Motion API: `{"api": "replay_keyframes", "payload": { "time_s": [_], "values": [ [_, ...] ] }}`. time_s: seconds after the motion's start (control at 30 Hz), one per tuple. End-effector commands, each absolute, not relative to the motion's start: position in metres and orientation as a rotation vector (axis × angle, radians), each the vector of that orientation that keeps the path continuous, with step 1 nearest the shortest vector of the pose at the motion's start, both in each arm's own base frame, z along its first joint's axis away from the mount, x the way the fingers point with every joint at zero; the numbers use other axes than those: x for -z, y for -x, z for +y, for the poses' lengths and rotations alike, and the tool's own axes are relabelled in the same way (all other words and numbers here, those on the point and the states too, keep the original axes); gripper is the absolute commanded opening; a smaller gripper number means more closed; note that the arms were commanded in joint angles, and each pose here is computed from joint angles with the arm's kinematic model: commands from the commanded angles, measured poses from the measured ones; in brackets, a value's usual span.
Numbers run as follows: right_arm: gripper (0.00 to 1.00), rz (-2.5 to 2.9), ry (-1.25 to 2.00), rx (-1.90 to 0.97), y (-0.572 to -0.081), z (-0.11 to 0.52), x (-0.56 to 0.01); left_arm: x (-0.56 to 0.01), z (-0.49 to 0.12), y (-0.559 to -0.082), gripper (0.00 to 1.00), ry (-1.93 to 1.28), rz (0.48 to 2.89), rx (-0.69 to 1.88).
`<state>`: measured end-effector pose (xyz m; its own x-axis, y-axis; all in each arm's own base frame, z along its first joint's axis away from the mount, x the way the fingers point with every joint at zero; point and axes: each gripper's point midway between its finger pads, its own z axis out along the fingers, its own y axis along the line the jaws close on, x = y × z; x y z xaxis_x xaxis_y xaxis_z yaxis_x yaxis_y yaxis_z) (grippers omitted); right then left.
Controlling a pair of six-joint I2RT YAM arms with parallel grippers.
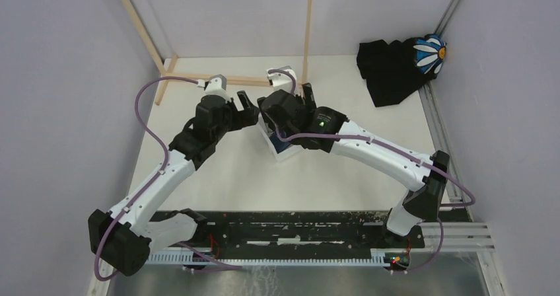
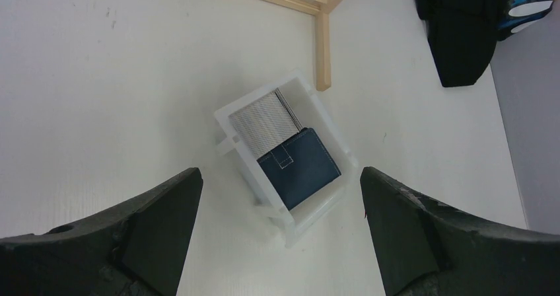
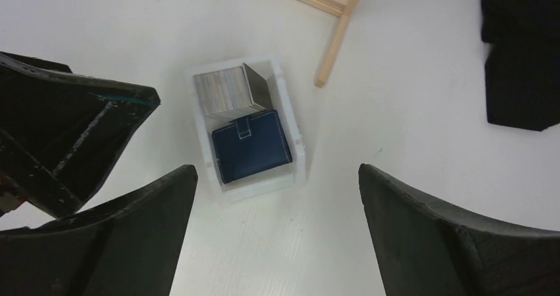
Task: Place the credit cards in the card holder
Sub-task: Pick up the card holder from the storage box.
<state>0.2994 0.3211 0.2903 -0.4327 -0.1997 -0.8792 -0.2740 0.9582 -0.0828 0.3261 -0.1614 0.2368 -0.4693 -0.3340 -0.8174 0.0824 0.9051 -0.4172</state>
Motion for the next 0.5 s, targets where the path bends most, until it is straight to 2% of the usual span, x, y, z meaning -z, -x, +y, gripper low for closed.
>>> {"api": "replay_keyframes", "payload": {
  "time_s": [0.0, 0.1, 0.27, 0.47],
  "values": [
    [1.0, 1.965, 0.19, 0.084, -0.301, 0.295, -0.298, -0.262, -0.167, -0.323, 0.98, 0.21, 1.954, 0.566],
    [0.99, 1.973, 0.172, 0.049, -0.296, 0.294, -0.287, -0.26, -0.168, -0.321, 0.98, 0.216, 1.96, 0.577],
    [0.88, 1.98, 0.154, -0.135, -0.287, 0.307, -0.269, -0.247, -0.167, -0.32, 0.98, 0.231, 1.988, 0.564],
    [0.84, 2.043, 0.076, -0.079, -0.299, 0.306, -0.247, -0.235, -0.164, -0.317, 0.98, 0.239, 2.01, 0.548]
  ]
}}
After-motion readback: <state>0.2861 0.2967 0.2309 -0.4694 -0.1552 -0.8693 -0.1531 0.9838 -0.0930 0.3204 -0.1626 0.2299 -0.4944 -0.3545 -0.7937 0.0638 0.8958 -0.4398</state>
